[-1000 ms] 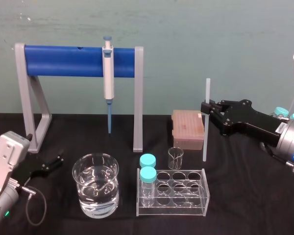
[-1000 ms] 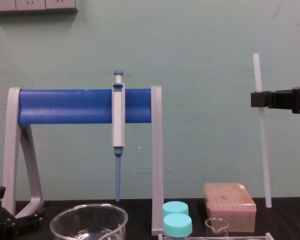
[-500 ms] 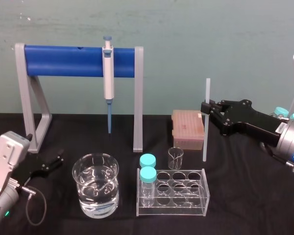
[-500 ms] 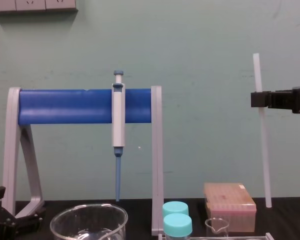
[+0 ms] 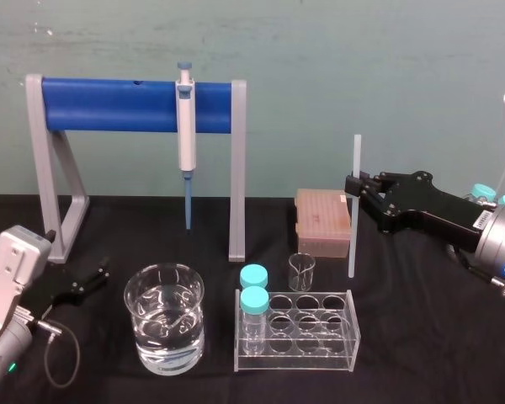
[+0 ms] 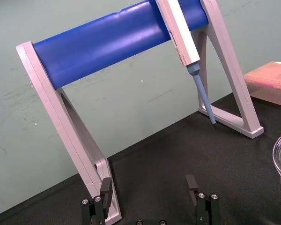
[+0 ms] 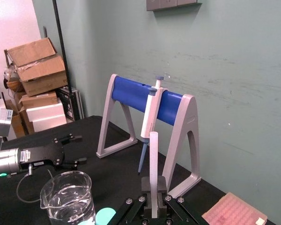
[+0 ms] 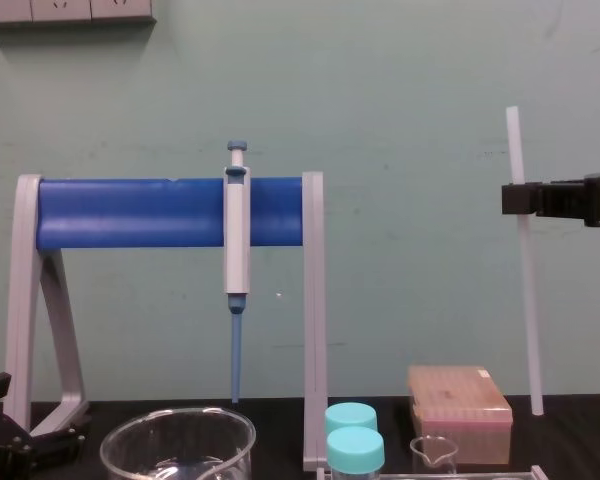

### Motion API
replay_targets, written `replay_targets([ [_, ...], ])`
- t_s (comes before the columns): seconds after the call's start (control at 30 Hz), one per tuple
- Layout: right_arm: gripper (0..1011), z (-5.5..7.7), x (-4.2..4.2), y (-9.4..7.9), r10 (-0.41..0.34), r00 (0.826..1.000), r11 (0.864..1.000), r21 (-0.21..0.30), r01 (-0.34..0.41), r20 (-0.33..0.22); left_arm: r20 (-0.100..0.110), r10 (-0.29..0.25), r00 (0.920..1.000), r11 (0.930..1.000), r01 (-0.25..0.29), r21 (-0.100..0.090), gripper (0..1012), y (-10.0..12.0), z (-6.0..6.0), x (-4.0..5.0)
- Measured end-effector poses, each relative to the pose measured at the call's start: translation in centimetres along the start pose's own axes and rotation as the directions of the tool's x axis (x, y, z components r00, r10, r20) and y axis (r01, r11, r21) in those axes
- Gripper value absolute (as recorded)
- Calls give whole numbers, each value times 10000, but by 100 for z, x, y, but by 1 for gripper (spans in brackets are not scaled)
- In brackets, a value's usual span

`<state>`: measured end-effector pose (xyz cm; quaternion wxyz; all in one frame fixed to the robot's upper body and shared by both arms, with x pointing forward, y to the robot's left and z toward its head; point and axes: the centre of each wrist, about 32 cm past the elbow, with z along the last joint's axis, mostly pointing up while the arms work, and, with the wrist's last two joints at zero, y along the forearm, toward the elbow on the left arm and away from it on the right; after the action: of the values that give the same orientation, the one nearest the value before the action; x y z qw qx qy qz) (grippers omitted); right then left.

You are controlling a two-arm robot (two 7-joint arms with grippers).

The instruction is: Pick up the stirring rod with one hand, then place it down.

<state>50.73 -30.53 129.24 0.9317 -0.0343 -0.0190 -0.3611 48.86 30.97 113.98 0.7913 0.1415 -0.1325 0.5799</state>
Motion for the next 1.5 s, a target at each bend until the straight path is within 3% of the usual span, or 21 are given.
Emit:
replay_targets([
  [1.5, 69, 0, 0, 0, 0, 10000, 10000, 0, 0, 0, 1, 0, 10000, 10000, 0, 0, 1005, 0, 0, 0],
])
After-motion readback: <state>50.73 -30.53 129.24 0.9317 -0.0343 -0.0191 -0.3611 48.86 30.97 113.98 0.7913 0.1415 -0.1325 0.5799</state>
